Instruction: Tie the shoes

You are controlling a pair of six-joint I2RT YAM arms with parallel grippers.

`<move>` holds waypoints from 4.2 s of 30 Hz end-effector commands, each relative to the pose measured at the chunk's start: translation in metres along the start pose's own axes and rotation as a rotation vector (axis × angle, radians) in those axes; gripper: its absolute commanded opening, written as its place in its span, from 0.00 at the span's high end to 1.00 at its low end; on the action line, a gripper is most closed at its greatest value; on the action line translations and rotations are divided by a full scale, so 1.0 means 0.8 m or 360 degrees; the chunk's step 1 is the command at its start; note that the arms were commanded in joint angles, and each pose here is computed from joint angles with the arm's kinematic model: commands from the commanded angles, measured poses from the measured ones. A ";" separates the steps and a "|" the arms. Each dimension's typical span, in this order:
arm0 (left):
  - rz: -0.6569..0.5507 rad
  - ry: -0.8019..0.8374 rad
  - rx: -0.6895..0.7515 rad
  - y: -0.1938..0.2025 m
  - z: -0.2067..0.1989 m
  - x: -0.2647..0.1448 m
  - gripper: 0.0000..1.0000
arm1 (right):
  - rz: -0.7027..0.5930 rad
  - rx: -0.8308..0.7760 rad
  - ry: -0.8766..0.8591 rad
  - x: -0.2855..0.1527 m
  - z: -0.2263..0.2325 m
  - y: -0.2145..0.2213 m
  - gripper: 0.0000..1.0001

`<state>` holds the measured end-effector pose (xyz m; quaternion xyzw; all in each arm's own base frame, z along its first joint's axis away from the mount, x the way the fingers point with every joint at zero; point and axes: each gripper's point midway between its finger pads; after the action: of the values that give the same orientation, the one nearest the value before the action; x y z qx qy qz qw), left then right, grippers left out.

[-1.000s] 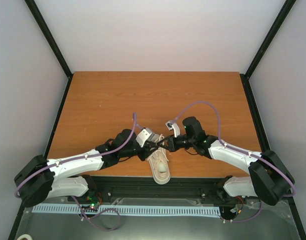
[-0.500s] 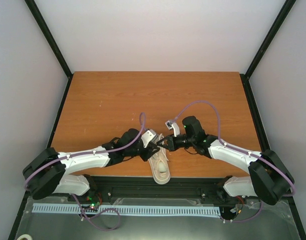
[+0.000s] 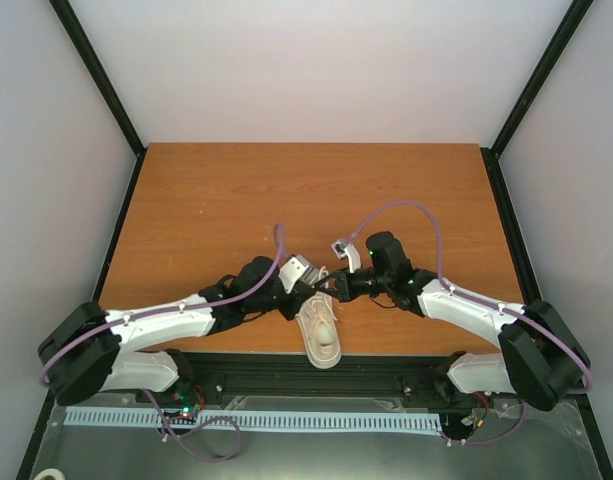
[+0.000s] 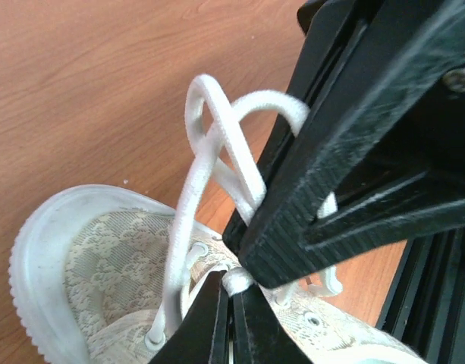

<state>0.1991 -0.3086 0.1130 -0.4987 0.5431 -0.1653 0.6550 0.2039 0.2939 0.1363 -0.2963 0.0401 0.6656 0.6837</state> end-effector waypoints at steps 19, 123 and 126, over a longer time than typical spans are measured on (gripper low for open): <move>-0.0016 -0.0132 -0.0231 -0.021 0.006 -0.056 0.99 | -0.0175 -0.0054 0.0130 -0.027 -0.043 0.029 0.21; 0.0425 -0.0537 -0.1420 0.151 0.059 -0.125 0.99 | -0.0815 0.0760 0.0737 -0.171 -0.188 0.000 0.97; 0.0475 -0.0410 -0.1318 0.135 0.054 -0.104 0.99 | -0.0644 0.0658 0.0701 -0.140 -0.169 0.001 0.97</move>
<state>0.1567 -0.1384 0.0453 -0.6648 0.4874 0.3104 0.4734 0.2323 0.0933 0.0552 -0.2608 0.3163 0.3372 0.8475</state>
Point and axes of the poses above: each gripper's point midway between its finger pads, its own x axis out along the fingers, its own z axis along the line the jaws close on, y = z × x, and after that the axes turned 15 degrees about x, right-handed
